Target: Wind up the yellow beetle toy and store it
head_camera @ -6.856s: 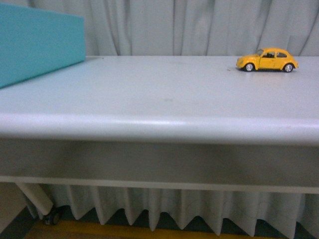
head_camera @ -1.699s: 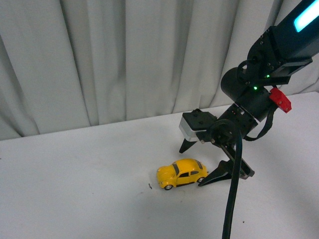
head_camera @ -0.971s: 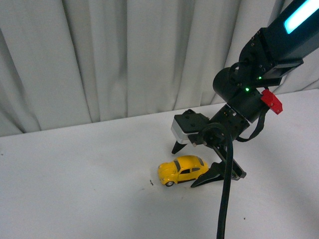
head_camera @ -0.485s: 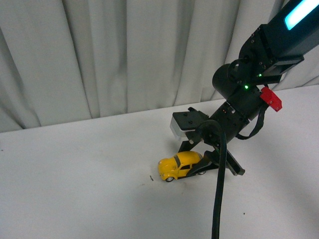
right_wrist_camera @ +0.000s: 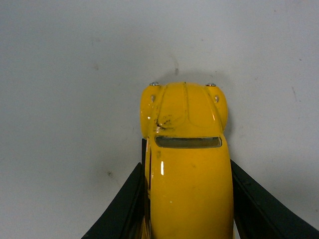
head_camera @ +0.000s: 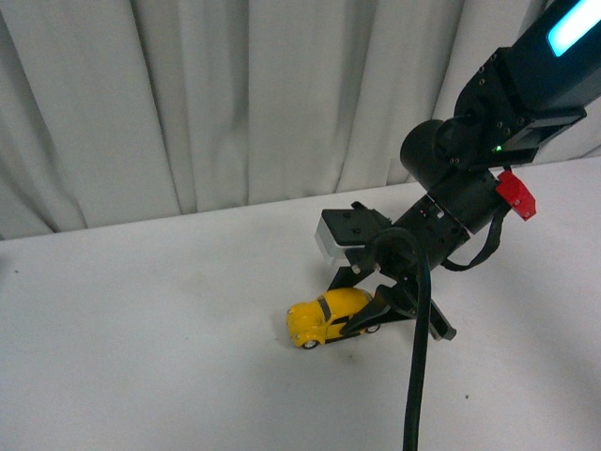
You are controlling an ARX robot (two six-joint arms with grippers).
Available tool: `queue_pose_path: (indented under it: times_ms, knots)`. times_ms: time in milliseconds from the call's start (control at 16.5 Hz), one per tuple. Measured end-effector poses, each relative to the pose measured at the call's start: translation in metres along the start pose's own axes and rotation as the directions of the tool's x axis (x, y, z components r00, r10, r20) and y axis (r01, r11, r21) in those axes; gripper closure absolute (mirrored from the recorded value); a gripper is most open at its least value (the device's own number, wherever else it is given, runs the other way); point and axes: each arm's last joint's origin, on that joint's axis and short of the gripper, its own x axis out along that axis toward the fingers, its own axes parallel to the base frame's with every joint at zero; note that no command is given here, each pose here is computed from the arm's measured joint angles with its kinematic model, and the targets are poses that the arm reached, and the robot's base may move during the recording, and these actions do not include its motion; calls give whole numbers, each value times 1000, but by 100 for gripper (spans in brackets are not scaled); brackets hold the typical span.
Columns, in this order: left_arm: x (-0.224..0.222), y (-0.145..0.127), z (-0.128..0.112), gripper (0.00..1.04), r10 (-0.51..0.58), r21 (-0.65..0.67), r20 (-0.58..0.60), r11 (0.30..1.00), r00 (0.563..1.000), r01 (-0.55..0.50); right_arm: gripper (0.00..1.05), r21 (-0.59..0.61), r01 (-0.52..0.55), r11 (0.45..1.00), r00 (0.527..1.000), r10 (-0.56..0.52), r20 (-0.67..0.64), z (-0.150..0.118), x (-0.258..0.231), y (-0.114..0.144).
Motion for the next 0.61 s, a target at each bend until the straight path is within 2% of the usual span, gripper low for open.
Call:
queue_pose_path:
  times_ms: [303, 607]
  knots:
    - [0, 0, 0, 7, 0, 0, 0, 1000, 1000, 0, 63, 51, 27, 998, 1000, -27, -16, -12, -8, 10]
    - [0, 0, 0, 7, 0, 0, 0, 1000, 1000, 0, 63, 163, 58, 985, 998, -56, -16, -46, -33, 37]
